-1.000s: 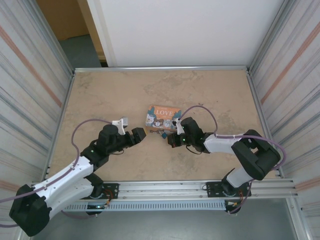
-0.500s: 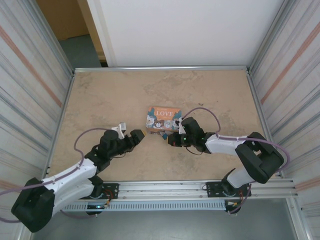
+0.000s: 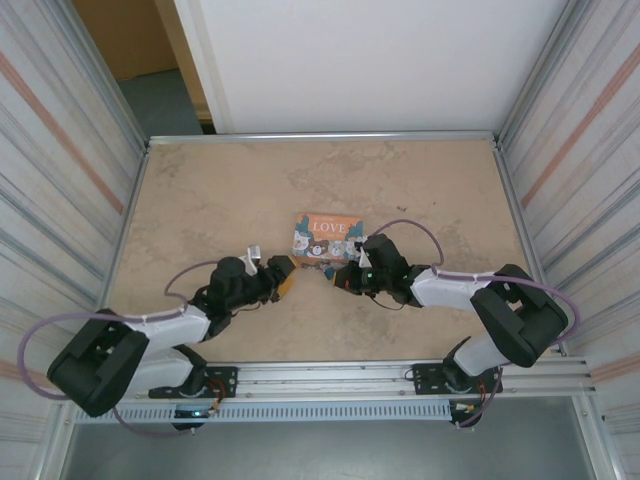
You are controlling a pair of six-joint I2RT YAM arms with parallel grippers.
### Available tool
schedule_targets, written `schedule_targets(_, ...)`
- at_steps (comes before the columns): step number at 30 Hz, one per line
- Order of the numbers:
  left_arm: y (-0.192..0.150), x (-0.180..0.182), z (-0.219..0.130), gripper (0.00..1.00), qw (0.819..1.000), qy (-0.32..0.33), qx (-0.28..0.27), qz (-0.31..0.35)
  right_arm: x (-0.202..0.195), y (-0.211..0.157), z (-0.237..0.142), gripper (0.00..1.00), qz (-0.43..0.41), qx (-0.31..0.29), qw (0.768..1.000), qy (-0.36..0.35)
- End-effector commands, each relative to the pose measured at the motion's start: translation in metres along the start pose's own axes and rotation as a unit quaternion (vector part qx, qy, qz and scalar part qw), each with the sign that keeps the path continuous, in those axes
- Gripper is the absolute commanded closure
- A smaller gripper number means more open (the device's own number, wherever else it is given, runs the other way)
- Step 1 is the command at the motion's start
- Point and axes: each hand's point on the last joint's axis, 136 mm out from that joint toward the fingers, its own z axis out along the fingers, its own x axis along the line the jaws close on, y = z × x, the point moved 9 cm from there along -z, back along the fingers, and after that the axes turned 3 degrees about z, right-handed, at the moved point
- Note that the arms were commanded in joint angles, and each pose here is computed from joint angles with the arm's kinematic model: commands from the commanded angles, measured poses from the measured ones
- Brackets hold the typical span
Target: Unlock the padlock with the key
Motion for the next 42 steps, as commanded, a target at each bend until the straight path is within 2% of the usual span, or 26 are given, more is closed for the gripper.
schedule_targets(1, 0.001, -0.015, 0.008, 0.36, 0.999, -0.051, 0.011, -0.004, 0.012, 0.005, -0.005, 1.0, 0.01, -0.009, 1.0, 0.012)
schedule_targets(5, 0.0, -0.014, 0.023, 0.39, 0.998, -0.067, 0.013, -0.014, 0.011, 0.006, -0.004, 1.0, 0.01, -0.01, 1.0, 0.011)
schedule_targets(10, 0.001, -0.01, 0.047, 0.49, 0.995, -0.1, 0.016, -0.023, 0.016, 0.008, -0.004, 1.0, 0.008, -0.011, 1.0, 0.016)
schedule_targets(14, -0.003, -0.005, 0.061, 0.53, 0.993, -0.112, 0.022, -0.026, 0.019, 0.008, -0.004, 1.0, 0.006, -0.01, 1.0, 0.02)
schedule_targets(35, -0.022, 0.019, 0.09, 0.62, 0.995, -0.064, 0.041, -0.069, 0.026, 0.011, -0.006, 1.0, 0.025, -0.013, 0.999, 0.039)
schedule_targets(42, -0.021, 0.018, 0.094, 0.7, 0.995, -0.065, 0.034, -0.074, 0.028, 0.011, -0.006, 1.0, 0.03, -0.013, 0.998, 0.047)
